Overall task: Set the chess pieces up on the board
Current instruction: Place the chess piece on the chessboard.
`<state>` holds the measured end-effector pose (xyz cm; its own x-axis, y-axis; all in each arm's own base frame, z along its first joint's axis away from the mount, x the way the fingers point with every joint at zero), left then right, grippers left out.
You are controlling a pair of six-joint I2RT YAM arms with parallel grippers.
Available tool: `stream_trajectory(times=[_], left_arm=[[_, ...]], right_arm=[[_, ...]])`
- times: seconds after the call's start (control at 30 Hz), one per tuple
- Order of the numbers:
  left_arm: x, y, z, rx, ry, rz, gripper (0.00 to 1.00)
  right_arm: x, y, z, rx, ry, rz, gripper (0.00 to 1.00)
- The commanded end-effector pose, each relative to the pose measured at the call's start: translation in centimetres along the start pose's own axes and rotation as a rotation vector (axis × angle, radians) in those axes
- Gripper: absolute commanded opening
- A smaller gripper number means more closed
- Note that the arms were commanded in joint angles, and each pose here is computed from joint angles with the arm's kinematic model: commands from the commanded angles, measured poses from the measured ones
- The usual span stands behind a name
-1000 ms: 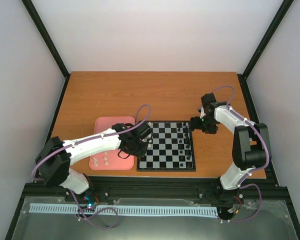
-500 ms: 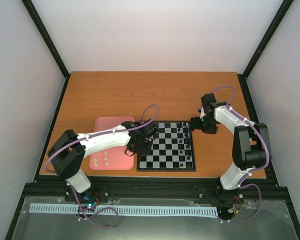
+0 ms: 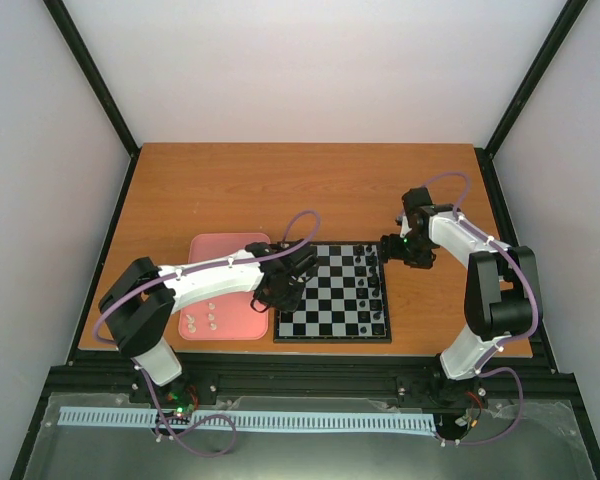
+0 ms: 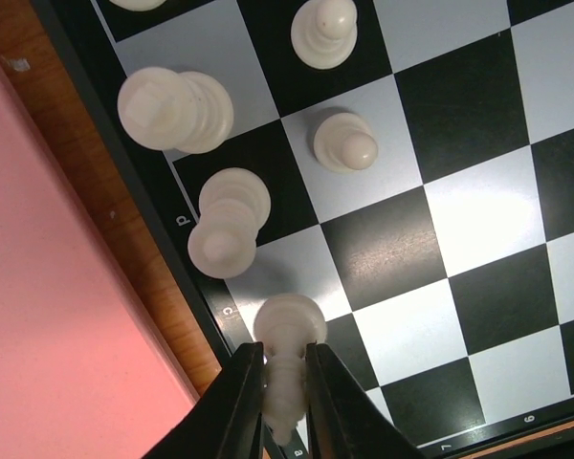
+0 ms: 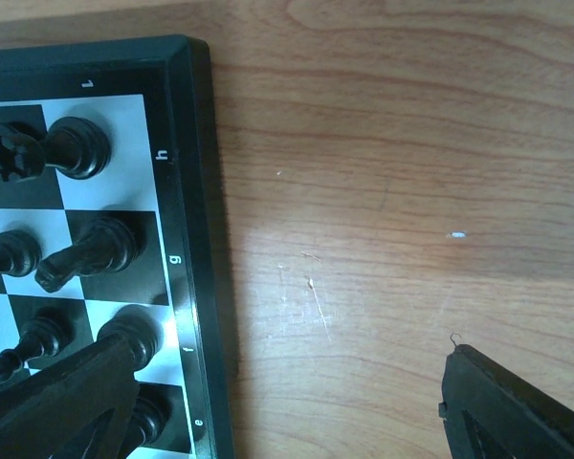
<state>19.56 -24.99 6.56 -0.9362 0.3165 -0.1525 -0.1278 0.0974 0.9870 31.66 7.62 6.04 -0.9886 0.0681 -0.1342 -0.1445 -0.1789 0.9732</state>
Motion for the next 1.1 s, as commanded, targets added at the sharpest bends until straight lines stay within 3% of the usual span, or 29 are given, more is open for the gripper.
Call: stream_trajectory(times=[0.0,0.47,0.77,1.07], left_arm=[[-0.4,0.3,-0.8,0.012,-0.026,-0.013,0.17],[-0.9,0.4,-1.1,0.017,-0.042,-0.021,0.19],[-1.1,1.9,-1.4,0.052,-0.049,-0.056,0.27],[-1.5,6.7,-1.2,0.109,-0.056,-0.162,0.49]], right_arm=[[0.3,-0.3,0.2,-0.007,-0.001,0.002,1.00],[0.3,-0.2,0.2,-0.008,0.001,0.000,1.00],[0.2,-0.2,0.3,-0.013,0.001,-0.001,1.00],[-0.1,0.0,0.5,-0.018,0.005,-0.009,1.00]])
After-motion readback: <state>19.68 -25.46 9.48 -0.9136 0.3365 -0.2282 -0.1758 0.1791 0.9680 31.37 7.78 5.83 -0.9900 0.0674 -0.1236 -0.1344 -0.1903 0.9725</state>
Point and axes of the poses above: each gripper's point midway between its finger pads, its own y axis back along the fingers, its own z axis along the line the jaws close on, x = y × z, the point moved 1 cm from there along y, back along the fingers
